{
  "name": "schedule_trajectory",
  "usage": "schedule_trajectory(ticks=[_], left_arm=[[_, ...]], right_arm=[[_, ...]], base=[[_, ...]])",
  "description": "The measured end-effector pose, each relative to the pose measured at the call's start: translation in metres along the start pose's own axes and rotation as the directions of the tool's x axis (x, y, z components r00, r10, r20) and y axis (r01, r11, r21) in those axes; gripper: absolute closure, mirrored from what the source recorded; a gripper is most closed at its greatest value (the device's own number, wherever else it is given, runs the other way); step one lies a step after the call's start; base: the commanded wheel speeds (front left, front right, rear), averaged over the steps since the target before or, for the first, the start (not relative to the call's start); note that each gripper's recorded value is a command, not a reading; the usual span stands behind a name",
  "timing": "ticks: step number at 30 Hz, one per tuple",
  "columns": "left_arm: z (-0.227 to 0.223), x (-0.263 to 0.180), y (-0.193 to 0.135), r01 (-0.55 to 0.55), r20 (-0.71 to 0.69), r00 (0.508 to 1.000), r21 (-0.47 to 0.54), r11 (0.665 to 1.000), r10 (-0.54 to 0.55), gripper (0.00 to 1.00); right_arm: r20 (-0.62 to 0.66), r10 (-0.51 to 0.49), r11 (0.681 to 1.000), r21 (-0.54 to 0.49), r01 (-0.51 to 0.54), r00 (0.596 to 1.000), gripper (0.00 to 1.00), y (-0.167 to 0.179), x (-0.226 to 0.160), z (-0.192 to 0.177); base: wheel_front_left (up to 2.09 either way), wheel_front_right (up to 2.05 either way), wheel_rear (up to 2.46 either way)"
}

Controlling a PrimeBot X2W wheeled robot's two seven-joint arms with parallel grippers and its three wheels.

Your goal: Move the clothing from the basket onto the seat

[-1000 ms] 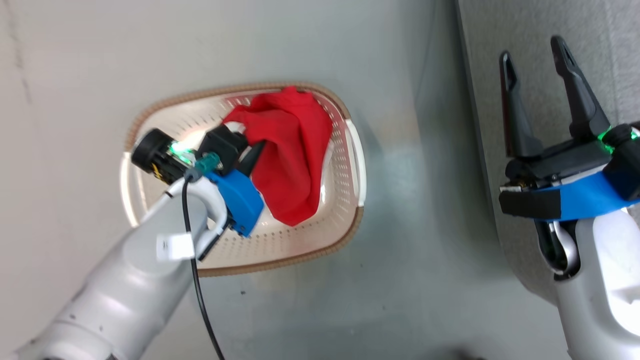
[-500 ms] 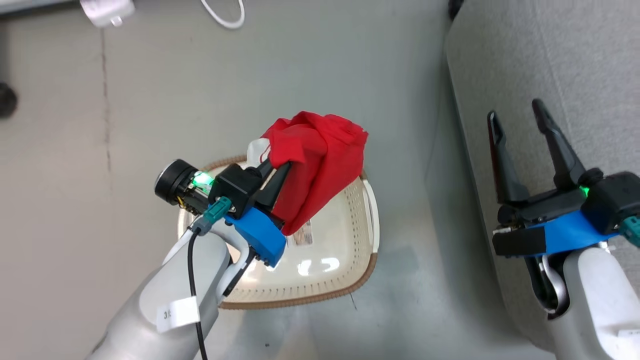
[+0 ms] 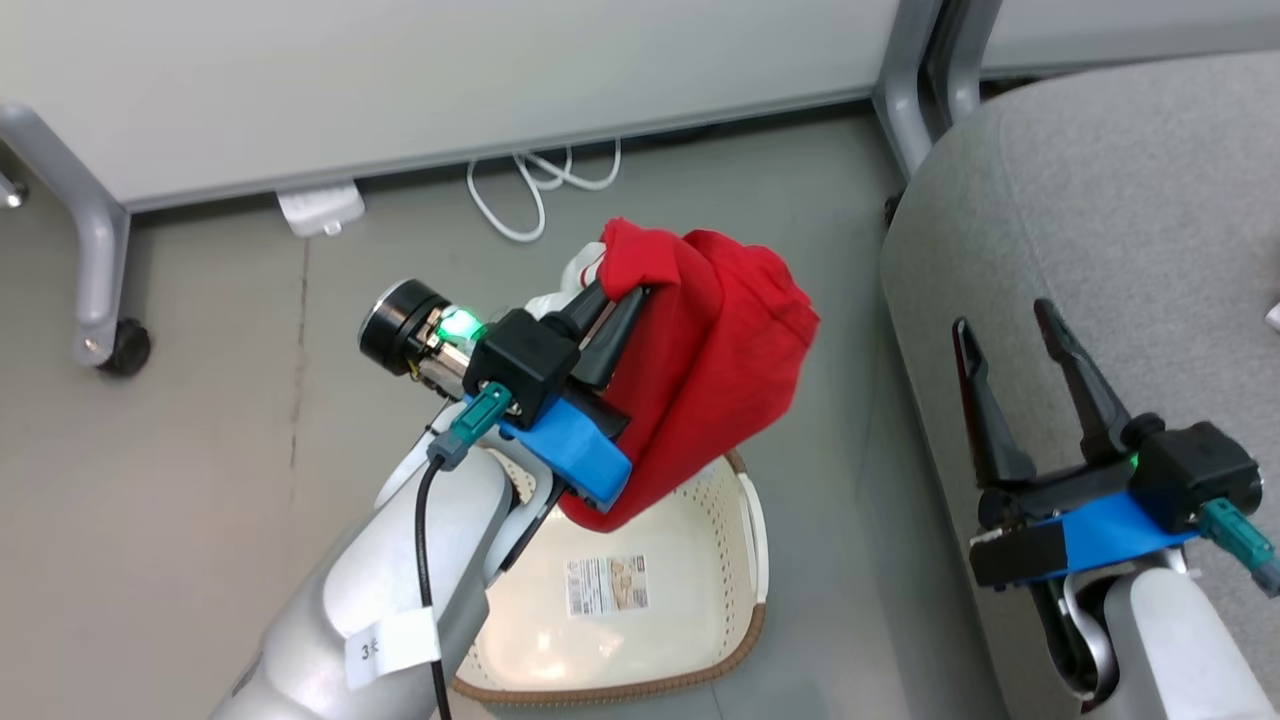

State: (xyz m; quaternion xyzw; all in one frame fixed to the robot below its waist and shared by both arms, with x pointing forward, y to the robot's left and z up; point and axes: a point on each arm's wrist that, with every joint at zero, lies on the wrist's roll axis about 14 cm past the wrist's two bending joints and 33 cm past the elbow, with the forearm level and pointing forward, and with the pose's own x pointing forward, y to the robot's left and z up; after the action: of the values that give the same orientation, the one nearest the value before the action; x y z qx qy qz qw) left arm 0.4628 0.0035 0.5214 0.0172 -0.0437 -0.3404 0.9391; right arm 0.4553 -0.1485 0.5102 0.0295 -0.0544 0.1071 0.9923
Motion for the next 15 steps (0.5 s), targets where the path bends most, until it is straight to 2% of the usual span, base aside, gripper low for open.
schedule_trajectory(ticks=[11,15], left_arm=[[0.078,0.003,-0.027,0.049,0.149,0.987,0.109,0.993,-0.065,1.0],[0.084,0.002,-0.033,0.058,0.157,0.985,0.118,0.991,-0.076,1.0]], right_arm=[[0.038,-0.015,1.0,0.004,0.015,0.999,0.0,0.006,-0.032,0.024],[0.044,-0.021,1.0,0.008,0.021,0.999,0.0,0.006,-0.038,0.027]], base=[[0.0,0.0,0.0],[0.0,0.0,0.0]])
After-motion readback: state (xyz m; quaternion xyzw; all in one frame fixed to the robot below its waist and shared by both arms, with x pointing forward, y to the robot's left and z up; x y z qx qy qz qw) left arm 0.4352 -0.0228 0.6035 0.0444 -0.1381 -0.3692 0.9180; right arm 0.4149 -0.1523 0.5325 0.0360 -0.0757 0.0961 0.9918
